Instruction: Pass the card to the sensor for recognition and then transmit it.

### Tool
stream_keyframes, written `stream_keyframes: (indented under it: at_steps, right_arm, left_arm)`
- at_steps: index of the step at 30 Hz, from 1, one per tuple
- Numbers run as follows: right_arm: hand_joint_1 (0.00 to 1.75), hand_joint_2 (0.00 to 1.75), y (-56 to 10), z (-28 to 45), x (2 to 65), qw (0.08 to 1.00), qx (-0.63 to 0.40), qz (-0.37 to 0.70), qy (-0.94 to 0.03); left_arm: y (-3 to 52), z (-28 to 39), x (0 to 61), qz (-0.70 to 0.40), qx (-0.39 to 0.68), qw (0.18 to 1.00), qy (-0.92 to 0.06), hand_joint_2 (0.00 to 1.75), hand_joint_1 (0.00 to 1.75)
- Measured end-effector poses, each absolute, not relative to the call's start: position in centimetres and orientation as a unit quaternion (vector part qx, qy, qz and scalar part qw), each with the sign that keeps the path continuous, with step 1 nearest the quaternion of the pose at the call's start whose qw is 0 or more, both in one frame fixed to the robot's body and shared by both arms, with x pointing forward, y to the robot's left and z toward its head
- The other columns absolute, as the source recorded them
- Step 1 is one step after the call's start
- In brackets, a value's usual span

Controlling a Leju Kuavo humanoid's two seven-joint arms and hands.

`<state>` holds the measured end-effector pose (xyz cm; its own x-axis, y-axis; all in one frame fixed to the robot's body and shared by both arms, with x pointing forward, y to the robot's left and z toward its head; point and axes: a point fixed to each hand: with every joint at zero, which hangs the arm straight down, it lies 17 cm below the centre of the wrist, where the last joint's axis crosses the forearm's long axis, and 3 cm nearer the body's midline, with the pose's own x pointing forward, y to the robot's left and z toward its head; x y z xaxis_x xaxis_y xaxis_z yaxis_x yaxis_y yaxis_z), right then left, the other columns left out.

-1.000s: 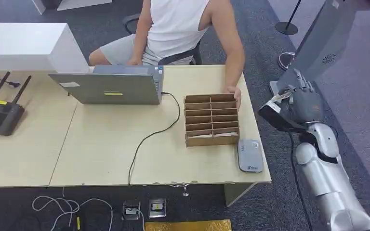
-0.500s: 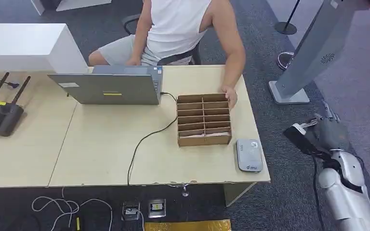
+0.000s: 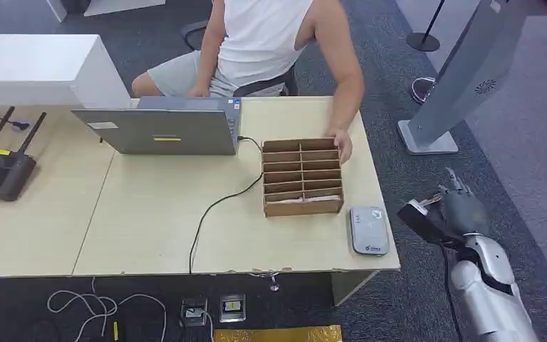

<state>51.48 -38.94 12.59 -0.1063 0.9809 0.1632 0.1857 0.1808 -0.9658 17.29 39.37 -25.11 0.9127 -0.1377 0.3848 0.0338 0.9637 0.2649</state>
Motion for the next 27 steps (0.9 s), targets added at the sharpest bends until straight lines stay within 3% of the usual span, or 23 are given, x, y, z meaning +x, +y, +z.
stream_keyframes:
  at_steps: [27]
  right_arm:
    - [1.75, 1.75, -28.9, 9.4, 49.5, 0.471, -0.387, 0.463, -0.643]
  left_arm:
    - [39.4, -25.0, 17.7, -0.045, 0.126, 0.969, -0.207, 1.75, 0.00]
